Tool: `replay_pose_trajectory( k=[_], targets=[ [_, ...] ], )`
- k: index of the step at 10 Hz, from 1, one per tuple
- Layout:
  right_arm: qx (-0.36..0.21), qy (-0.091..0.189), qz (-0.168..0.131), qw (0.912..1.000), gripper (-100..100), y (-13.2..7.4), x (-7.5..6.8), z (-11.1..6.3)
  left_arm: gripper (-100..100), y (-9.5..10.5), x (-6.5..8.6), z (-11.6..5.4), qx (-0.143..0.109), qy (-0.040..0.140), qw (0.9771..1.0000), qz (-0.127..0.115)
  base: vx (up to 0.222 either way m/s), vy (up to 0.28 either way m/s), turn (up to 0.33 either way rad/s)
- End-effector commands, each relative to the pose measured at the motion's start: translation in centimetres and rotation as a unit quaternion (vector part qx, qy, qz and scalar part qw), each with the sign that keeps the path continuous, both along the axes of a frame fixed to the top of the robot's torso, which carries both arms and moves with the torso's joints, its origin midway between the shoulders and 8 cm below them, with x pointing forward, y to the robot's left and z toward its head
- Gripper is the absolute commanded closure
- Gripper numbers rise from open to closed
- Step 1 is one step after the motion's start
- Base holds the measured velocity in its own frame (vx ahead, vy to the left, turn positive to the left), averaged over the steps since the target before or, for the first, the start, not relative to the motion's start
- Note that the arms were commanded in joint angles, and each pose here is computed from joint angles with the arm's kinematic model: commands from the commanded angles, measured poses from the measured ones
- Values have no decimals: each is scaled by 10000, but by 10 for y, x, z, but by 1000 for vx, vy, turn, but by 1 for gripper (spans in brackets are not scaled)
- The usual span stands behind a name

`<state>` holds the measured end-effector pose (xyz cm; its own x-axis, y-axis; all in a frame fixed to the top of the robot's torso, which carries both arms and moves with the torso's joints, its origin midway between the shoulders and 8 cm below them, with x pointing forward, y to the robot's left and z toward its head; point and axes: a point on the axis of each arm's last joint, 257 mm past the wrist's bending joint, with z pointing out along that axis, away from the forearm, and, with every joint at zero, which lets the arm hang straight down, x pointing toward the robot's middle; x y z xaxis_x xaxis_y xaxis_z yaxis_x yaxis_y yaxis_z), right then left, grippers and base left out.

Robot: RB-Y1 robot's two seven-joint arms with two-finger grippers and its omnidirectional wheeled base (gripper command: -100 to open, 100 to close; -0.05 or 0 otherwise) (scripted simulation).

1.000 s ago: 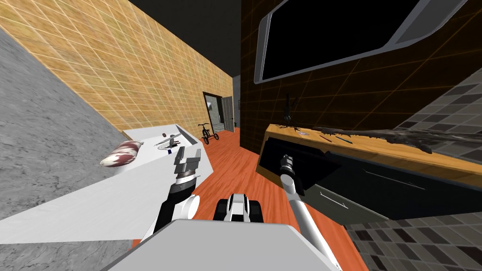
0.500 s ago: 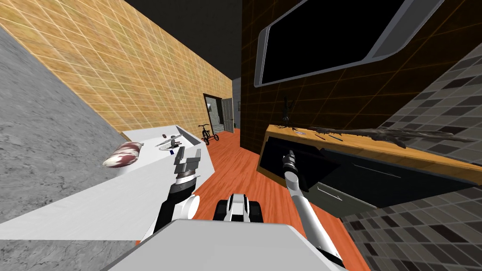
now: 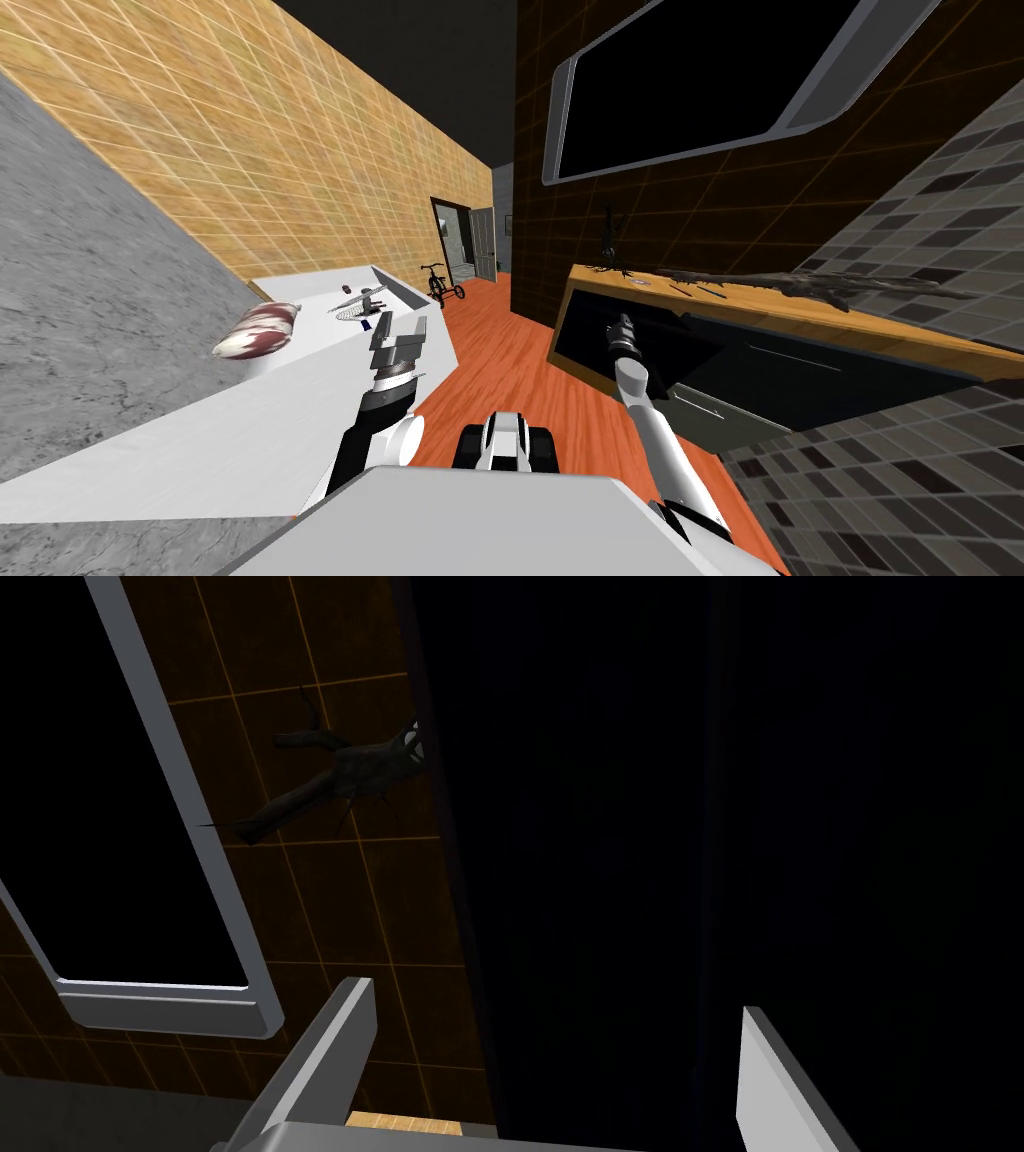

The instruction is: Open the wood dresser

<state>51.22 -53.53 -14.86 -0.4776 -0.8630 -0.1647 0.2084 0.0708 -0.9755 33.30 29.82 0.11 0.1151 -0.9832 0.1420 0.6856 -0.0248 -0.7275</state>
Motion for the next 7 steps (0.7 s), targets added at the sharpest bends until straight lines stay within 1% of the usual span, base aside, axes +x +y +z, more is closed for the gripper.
replay_pose_trajectory(
  k=[1,2,3,7],
  targets=[
    [-3,-45,71,10000,-100,-15,7,17,0,0,0,0,0,0,10000,0,-3,93,-43],
    [-14,11,52,10000,-100,-11,4,8,0,0,0,0,0,0,10000,0,1,41,-24],
    [-2,18,52,10000,0,-12,4,7,0,0,0,0,0,0,10000,0,0,0,0],
    [10,48,47,10000,0,-12,3,4,0,0,0,0,1,0,10000,0,0,0,0]
  ],
)
